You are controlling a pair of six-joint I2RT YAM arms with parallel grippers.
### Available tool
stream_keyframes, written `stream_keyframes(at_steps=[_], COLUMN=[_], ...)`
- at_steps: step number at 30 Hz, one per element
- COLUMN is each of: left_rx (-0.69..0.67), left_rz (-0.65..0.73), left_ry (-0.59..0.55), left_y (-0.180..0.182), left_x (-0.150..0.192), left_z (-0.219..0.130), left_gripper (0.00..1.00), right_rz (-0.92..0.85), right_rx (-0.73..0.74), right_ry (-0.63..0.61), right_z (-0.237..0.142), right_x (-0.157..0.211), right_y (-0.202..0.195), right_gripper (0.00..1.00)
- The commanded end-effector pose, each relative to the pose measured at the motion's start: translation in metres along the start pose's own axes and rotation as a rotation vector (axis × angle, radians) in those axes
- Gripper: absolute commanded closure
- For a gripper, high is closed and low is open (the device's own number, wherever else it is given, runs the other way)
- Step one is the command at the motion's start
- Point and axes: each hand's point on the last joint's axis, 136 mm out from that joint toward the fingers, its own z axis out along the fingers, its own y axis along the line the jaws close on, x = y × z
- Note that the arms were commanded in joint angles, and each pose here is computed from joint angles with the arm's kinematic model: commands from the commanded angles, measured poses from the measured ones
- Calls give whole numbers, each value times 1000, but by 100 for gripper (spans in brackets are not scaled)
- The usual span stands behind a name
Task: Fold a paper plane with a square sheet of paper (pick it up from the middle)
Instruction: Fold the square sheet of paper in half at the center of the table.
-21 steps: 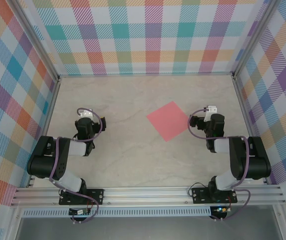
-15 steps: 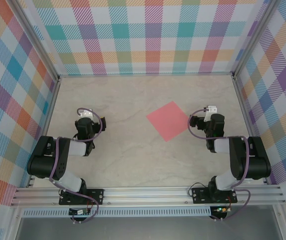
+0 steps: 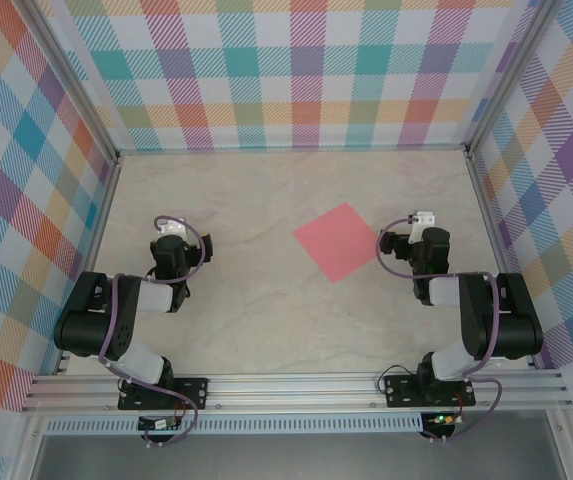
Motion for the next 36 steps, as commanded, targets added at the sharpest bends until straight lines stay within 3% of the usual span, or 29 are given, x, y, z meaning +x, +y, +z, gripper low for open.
stream_keyframes(at_steps=[1, 7, 14, 21, 26, 31, 36], left_rx=[7, -4, -161, -158, -117, 15, 65], left_rz=[-8, -12, -58, -179, -259, -302, -322], left_ry=[-19, -27, 50, 159, 317, 369, 394], left_y=[1, 3, 28, 24, 10, -15, -25], left_x=[-10, -11, -42, -70, -73, -74, -73], left_z=[4, 3, -13, -38, -50, -52, -52], left_gripper=[0, 0, 0, 0, 0, 0, 0], right_rz=[-1, -3, 15, 347, 537, 523, 479], right_rx=[-21, -17, 24, 140, -52, -165, -159], right_ry=[-18, -22, 35, 288, 451, 592, 721], right_z=[2, 1, -12, -36, -24, -10, 8], right_x=[-9, -8, -38, -57, -49, -41, -12], right_y=[2, 2, -1, -7, 46, 111, 152], right_gripper=[0, 0, 0, 0, 0, 0, 0])
